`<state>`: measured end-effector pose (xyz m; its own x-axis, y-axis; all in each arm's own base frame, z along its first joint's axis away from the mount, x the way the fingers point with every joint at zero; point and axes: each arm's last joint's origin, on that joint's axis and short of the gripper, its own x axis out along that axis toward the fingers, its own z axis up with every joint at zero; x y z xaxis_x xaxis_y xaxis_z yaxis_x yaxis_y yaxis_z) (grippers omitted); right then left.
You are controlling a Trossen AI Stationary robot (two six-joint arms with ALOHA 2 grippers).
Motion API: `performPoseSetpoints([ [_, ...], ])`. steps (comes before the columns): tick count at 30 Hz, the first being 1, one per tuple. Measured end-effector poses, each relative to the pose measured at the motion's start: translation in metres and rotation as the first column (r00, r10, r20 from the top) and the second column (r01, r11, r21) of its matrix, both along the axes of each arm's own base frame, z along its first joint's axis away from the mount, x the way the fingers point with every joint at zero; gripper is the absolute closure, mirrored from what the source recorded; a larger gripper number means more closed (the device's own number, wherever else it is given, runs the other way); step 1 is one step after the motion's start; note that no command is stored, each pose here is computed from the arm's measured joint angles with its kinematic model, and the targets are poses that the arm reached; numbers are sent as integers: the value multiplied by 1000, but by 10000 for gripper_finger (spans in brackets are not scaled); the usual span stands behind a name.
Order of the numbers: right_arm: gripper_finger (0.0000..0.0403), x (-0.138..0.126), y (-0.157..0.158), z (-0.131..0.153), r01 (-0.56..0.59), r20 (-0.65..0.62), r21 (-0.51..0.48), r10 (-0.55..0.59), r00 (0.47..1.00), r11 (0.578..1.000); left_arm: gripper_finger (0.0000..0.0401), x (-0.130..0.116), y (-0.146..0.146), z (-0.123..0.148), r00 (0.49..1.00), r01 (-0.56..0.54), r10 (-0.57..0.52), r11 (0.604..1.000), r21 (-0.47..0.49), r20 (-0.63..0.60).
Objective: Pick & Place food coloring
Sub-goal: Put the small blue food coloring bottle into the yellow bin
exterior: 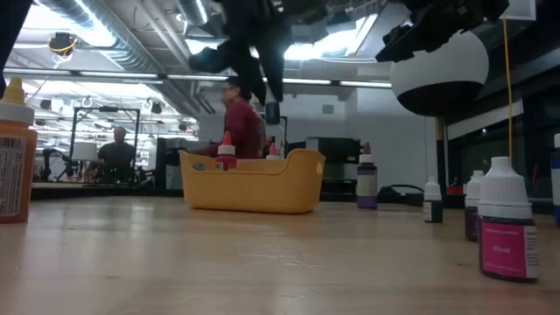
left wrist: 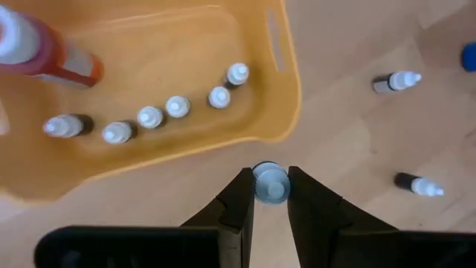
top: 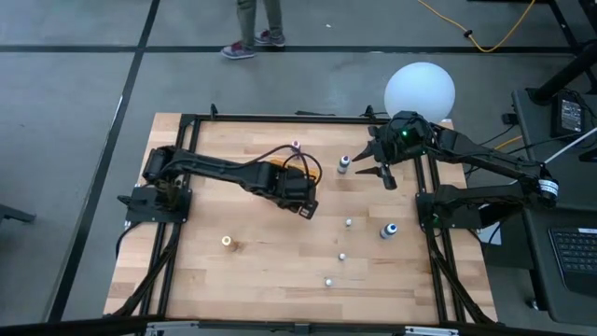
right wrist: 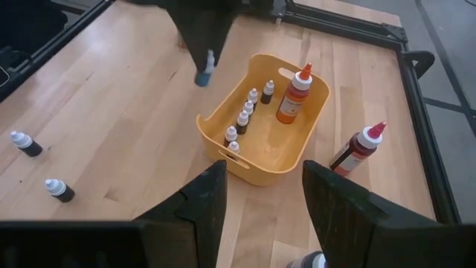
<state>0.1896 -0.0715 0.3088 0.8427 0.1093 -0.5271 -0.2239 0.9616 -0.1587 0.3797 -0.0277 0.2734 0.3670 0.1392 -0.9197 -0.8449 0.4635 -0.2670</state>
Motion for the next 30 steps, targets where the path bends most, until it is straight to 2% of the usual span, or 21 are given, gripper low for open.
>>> performPoseSetpoints([
  [12,226,0,0,0,1,-4,3,-1,1000,1000,340,-9,23,-40,994,35,-30,998,48,-105],
  [20,226,-1,0,-1,1,-16,9,-1,1000,1000,340,-6,31,-58,998,52,-49,996,69,-49],
  [30,226,-1,0,-1,1,-16,10,-1,1000,1000,340,-4,33,-61,998,48,-43,994,99,-46],
])
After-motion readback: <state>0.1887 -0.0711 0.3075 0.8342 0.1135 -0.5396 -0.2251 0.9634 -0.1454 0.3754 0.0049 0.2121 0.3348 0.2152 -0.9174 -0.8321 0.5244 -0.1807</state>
